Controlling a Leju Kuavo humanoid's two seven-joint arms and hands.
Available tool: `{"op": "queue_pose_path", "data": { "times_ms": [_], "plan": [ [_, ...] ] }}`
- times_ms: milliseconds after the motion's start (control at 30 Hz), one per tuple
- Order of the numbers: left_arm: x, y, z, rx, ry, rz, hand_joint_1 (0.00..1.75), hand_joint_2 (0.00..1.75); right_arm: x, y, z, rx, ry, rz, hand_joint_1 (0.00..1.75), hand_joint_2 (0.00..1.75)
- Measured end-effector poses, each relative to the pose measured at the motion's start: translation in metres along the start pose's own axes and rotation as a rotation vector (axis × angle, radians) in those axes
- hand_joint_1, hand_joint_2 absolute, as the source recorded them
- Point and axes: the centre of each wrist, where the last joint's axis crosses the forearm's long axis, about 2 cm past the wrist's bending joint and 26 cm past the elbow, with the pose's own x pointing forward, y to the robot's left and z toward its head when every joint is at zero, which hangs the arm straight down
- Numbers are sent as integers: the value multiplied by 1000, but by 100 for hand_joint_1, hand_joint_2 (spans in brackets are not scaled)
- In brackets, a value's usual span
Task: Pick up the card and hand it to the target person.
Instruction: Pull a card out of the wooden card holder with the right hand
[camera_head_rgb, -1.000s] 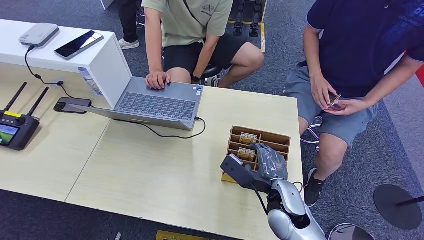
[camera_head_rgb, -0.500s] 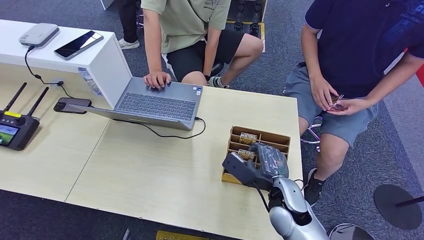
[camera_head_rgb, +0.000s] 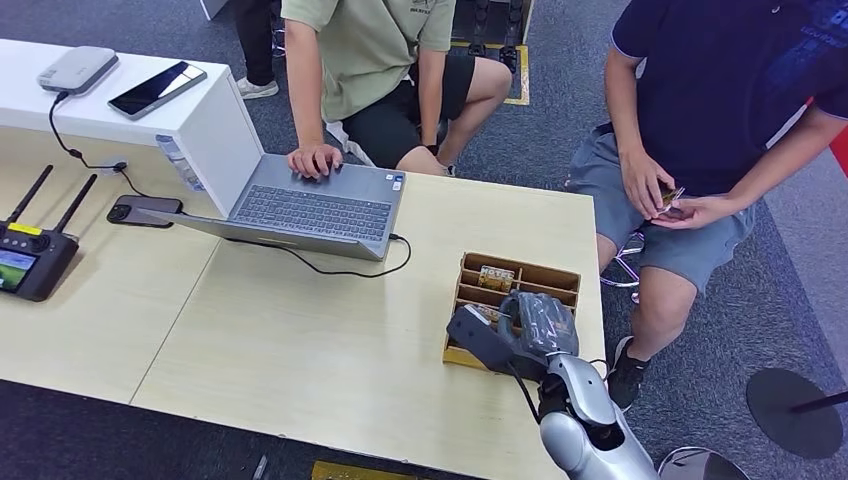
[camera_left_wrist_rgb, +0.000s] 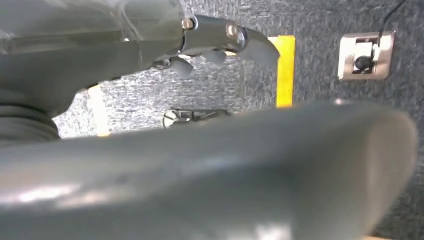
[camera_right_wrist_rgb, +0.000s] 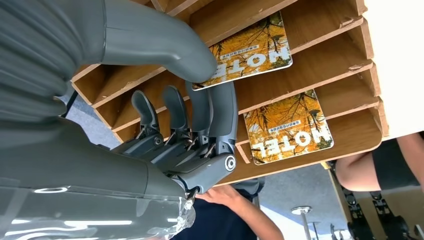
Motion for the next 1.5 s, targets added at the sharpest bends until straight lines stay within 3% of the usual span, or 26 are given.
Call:
{"op": "queue_pose_path", "data": {
  "times_ms": [167, 300, 1500],
  "plan": [
    [0, -1, 0, -16, -11, 7, 0, 0, -1, 0, -1, 1, 1, 1, 142, 175],
    [-3, 3, 2, -37, -25, 17, 0, 0, 0, 0, -1, 1, 5, 3, 174, 175],
    [2, -2, -1, -4, 1, 1, 0, 0, -7, -3, 1, -61, -1, -31, 175, 175]
  ]
}}
